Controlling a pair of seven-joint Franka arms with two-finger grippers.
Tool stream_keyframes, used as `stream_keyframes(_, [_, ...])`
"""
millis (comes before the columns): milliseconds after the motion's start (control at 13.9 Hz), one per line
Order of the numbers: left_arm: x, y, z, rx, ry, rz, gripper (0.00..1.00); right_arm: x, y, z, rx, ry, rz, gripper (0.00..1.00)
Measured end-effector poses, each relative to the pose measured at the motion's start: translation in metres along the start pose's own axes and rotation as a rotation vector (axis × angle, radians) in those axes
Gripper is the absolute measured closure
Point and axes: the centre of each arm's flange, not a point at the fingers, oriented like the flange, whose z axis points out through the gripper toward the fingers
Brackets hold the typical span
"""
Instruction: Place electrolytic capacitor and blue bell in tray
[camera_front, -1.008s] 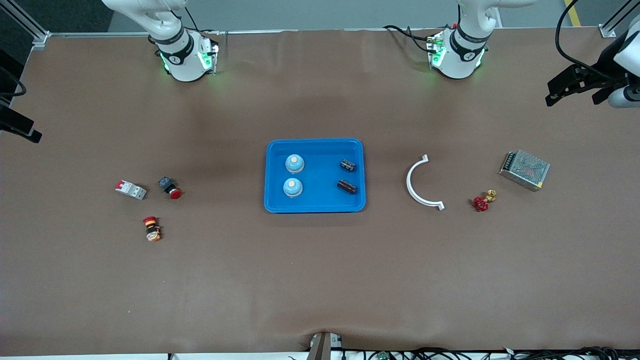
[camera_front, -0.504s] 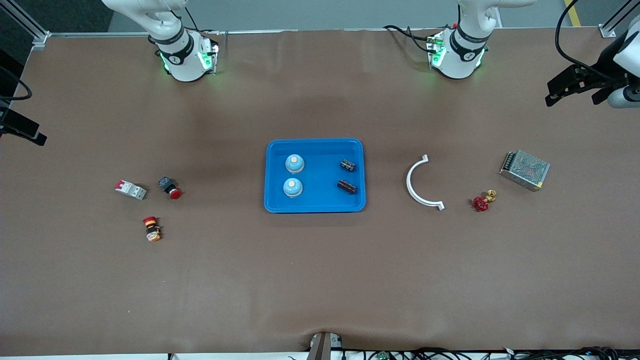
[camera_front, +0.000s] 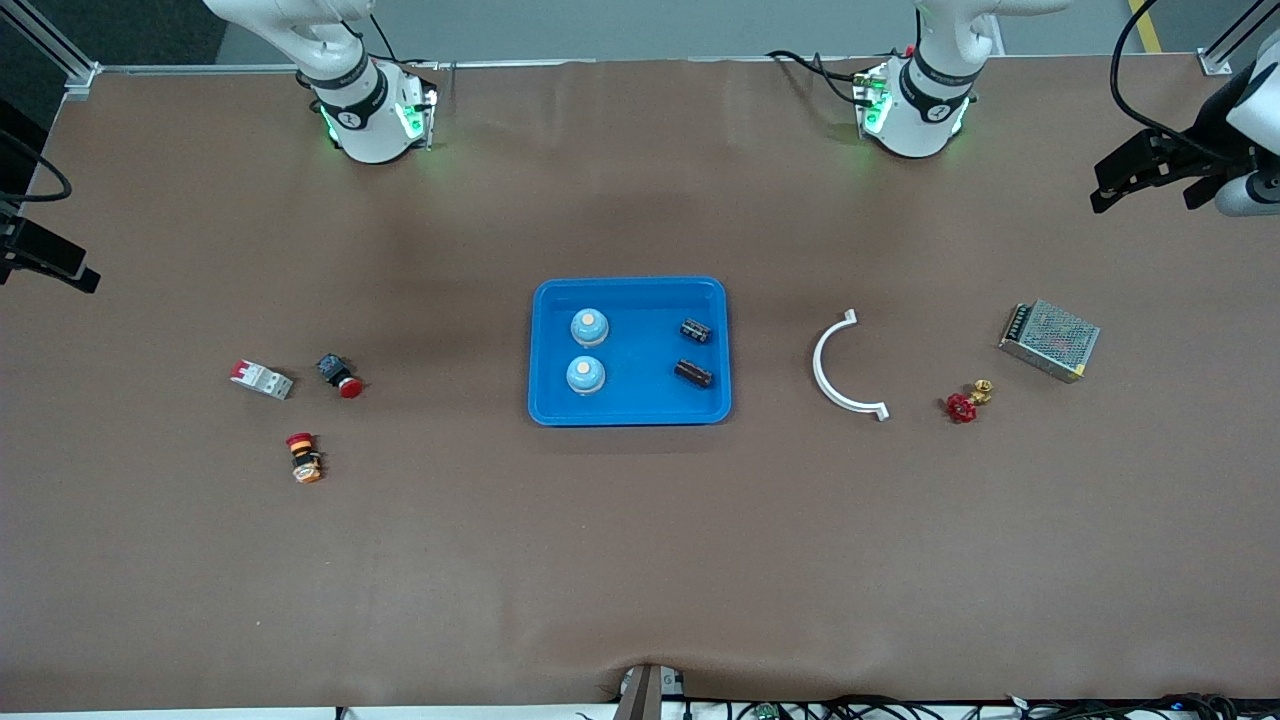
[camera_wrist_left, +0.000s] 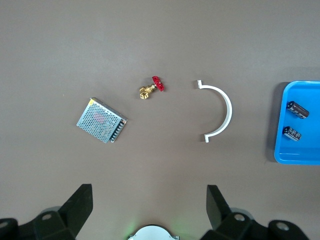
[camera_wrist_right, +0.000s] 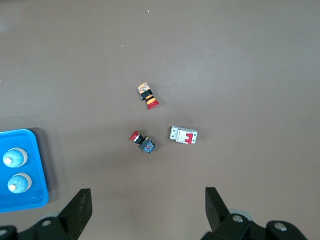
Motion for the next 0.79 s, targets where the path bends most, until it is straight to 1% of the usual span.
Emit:
stream_keyframes(216, [0.000,0.000,-0.001,0.000,0.002,0.000,0.00,0.004,-0.003,0.013,0.000,0.007,-0.005,0.00])
stream_keyframes(360, [0.000,0.000,-0.003,0.000,0.006,0.000,0.00,0.005,-0.005,0.020,0.001,0.003,-0.006,0.00])
stream_keyframes(792, [0.000,0.000,-0.010,-0.002,0.022,0.003,0.00,0.005,-0.005,0.021,0.001,0.002,-0.006,0.00])
